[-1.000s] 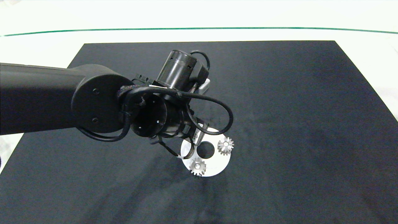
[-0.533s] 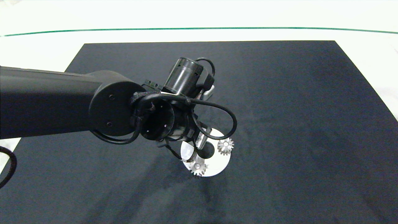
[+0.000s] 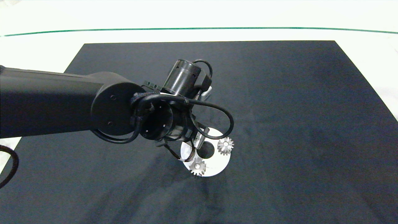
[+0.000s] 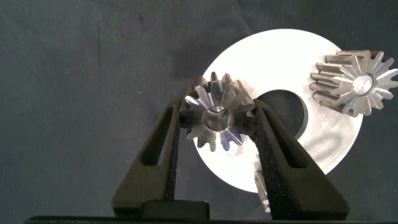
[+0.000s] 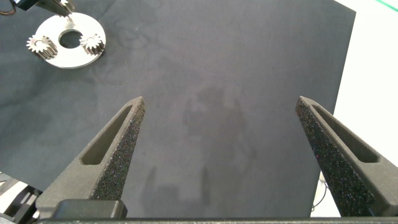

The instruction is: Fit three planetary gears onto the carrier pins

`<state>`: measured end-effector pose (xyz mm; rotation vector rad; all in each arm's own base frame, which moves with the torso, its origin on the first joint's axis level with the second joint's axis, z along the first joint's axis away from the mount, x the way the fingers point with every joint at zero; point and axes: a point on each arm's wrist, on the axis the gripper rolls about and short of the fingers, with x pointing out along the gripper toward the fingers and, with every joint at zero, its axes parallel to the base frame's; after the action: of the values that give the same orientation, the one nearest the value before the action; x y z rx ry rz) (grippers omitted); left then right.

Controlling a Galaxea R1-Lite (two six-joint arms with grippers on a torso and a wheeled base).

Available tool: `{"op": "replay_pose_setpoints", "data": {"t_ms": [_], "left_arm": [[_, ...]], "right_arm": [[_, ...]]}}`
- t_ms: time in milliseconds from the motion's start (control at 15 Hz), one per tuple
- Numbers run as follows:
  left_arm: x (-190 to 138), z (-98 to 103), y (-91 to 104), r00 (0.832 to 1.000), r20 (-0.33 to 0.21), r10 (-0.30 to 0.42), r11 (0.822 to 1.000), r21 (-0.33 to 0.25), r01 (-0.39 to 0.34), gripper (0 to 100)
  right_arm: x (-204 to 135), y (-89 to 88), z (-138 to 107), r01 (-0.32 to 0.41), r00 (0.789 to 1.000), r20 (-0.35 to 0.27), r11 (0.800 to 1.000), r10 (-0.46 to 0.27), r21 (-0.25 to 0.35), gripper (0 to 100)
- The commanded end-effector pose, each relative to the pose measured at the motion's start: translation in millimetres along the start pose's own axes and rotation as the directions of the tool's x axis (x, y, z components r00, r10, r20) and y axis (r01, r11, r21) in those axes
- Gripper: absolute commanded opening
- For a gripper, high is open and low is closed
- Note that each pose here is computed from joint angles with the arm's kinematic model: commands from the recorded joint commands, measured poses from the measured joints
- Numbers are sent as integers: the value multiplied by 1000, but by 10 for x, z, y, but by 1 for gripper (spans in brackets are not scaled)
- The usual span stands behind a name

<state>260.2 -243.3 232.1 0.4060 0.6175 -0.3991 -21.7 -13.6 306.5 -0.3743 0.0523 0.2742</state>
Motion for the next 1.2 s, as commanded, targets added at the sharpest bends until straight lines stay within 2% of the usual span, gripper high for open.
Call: {"op": "replay_pose_setpoints", "data": {"t_ms": [67,667,733,1200], "left_arm": [[0,10,-13,1000,2,-1,1000,5,1,22],[25,-11,-41,1000,-9,-4,1000,14,5,22],[25,-11,-41,1000,-9,-4,1000,14,5,100],[0,-11,-61,1000,-5,-10,1000,18,10,100]], "right_arm": [[-3,1,-4,0,1000,-2,1000,0,-3,100],[-3,1,-4,0,1000,-2,1000,0,-3,100],[-3,1,-4,0,1000,-2,1000,0,-3,100],[-3,1,-4,0,1000,-2,1000,0,-3,100]]}}
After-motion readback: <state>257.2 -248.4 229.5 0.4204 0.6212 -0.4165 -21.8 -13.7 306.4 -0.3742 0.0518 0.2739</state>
